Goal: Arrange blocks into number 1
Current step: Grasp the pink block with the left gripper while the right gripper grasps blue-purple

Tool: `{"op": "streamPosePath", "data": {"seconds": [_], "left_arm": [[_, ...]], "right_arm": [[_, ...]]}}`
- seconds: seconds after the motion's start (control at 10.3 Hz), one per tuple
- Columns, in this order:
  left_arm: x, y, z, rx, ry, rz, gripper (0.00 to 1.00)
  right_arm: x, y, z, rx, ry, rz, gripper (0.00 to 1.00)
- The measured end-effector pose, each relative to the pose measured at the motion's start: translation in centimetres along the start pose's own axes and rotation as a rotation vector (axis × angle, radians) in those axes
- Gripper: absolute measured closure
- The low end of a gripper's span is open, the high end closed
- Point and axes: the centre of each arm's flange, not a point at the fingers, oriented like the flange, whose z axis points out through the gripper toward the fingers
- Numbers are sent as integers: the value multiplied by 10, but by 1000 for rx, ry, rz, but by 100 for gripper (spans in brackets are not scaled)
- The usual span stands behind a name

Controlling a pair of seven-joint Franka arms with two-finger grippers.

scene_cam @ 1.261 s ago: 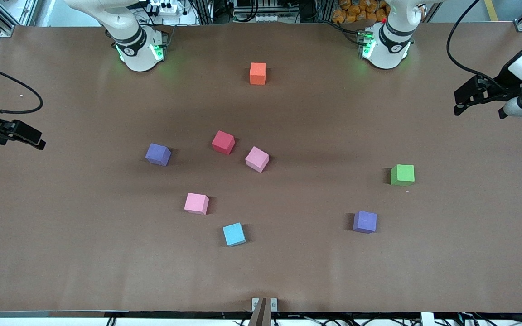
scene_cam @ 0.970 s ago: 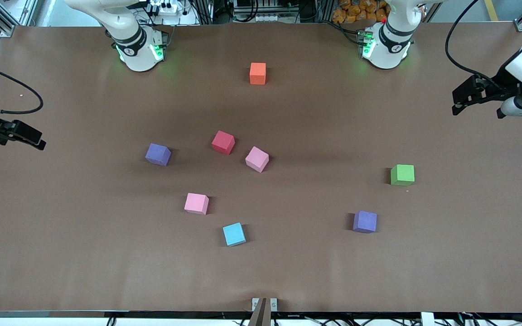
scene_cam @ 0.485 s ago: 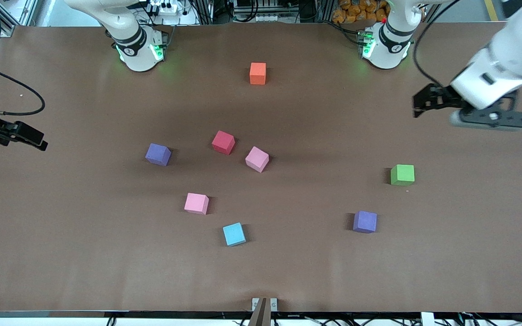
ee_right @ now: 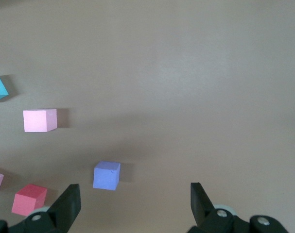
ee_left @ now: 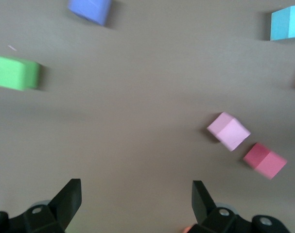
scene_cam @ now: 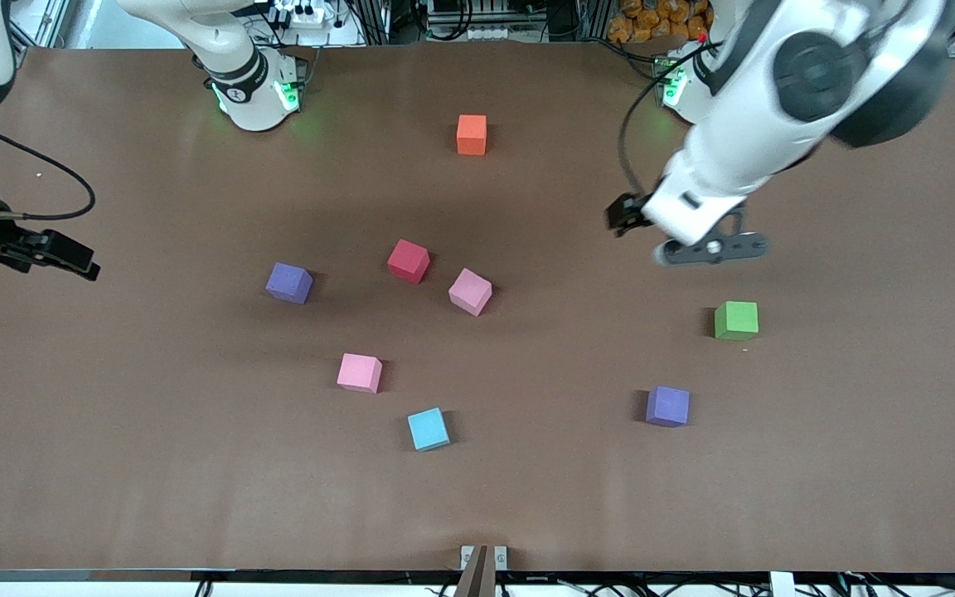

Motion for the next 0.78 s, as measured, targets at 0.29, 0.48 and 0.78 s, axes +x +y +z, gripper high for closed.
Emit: {"op": "streamPosePath", "data": {"seconds": [0.29, 0.48, 0.78], "left_arm": [[-2, 79, 101, -16, 15, -288, 0], [-5, 119, 165, 10, 57, -387, 0], [-12, 152, 229, -35, 102, -479, 0]], "right_arm": [[5, -19, 53, 7, -5, -24, 0], [8, -40, 90, 21, -38, -44, 0], [8, -62, 144, 43, -61, -55, 0]]}}
